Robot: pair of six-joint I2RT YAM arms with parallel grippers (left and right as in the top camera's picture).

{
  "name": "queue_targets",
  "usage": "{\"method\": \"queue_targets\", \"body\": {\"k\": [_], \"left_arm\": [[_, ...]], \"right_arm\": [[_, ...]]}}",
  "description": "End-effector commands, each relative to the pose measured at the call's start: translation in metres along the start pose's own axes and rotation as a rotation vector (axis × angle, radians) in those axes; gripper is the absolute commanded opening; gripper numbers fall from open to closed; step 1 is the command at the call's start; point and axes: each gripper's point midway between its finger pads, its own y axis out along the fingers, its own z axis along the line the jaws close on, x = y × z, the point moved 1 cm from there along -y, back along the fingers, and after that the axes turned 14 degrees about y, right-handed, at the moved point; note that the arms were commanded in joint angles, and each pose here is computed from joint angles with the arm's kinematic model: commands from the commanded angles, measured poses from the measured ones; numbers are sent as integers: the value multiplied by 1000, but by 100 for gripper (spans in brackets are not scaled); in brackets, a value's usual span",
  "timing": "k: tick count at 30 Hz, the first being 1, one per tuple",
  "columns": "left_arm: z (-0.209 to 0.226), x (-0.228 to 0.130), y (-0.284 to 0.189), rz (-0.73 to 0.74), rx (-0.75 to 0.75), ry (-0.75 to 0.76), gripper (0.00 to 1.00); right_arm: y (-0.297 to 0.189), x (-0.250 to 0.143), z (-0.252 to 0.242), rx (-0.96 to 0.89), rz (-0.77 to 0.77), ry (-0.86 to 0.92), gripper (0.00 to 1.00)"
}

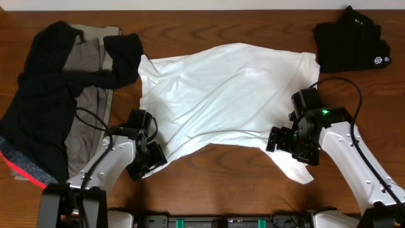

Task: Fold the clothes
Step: 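Grasp the T-shirt's bottom hem corners with both grippers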

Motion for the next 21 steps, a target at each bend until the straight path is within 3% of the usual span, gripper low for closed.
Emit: {"method": "queue_targets", "body": {"k": [1, 6, 21], "left_arm": [[2, -5, 11, 18, 1, 7, 50], [0, 0, 11, -3, -7, 10, 8], [-16, 34, -1, -132, -55, 56, 5]], "right_arm": [[-1, -2, 2, 11, -5, 0, 96], [-1, -4, 1, 5, 2, 3, 95], [3, -27, -44, -172, 25, 201, 92]]}}
